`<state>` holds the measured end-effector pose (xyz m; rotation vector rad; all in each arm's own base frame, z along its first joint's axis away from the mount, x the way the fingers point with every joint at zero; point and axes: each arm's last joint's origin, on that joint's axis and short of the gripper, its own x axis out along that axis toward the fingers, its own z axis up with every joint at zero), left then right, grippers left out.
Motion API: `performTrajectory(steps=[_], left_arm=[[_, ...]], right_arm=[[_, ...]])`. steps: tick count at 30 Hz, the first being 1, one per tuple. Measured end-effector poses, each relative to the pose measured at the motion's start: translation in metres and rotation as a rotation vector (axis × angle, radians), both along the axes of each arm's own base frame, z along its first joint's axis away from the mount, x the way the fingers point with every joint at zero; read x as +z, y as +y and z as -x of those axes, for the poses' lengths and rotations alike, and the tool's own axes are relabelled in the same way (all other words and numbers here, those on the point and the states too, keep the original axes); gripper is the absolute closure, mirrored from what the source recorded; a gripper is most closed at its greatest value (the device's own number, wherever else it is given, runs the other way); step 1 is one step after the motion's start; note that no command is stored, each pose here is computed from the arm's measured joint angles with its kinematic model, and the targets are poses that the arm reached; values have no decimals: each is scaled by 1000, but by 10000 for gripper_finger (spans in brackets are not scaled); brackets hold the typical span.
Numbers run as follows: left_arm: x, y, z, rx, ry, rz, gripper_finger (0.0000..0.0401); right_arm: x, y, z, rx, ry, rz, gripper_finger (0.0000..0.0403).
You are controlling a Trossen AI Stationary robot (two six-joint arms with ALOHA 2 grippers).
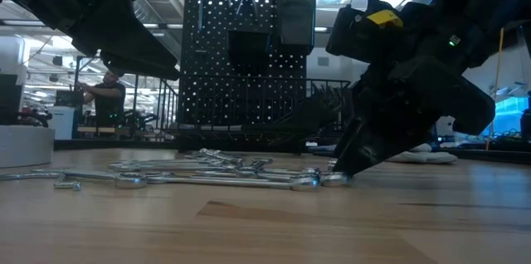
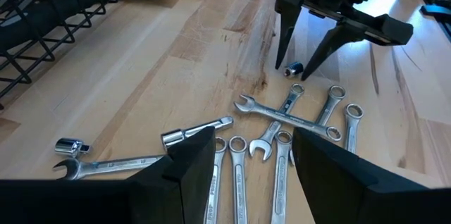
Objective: Hang tools onto peg board
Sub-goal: Put the socket into the left black bin on the peg board
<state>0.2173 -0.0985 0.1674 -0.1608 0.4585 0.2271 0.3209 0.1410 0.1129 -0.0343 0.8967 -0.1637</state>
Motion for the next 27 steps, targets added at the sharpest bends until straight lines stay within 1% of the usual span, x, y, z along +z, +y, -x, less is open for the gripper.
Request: performTrajectory(steps=[6, 11, 14, 19, 27], left_arm=[[0, 0, 0, 0, 0, 0, 219], [0, 0, 0, 0, 0, 0, 219], [0, 0, 0, 0, 0, 0, 219], [0, 0, 0, 0, 0, -1, 219], [0, 0, 0, -4, 1, -7, 219]], right_arm=[[-1, -2, 1, -5, 20, 6, 304], [-1, -2, 1, 3, 24, 14, 337], [-1, -2, 1, 8, 26, 19, 340], [-1, -2, 1, 16, 25, 39, 328], [6, 0, -4, 55, 23, 75, 334]])
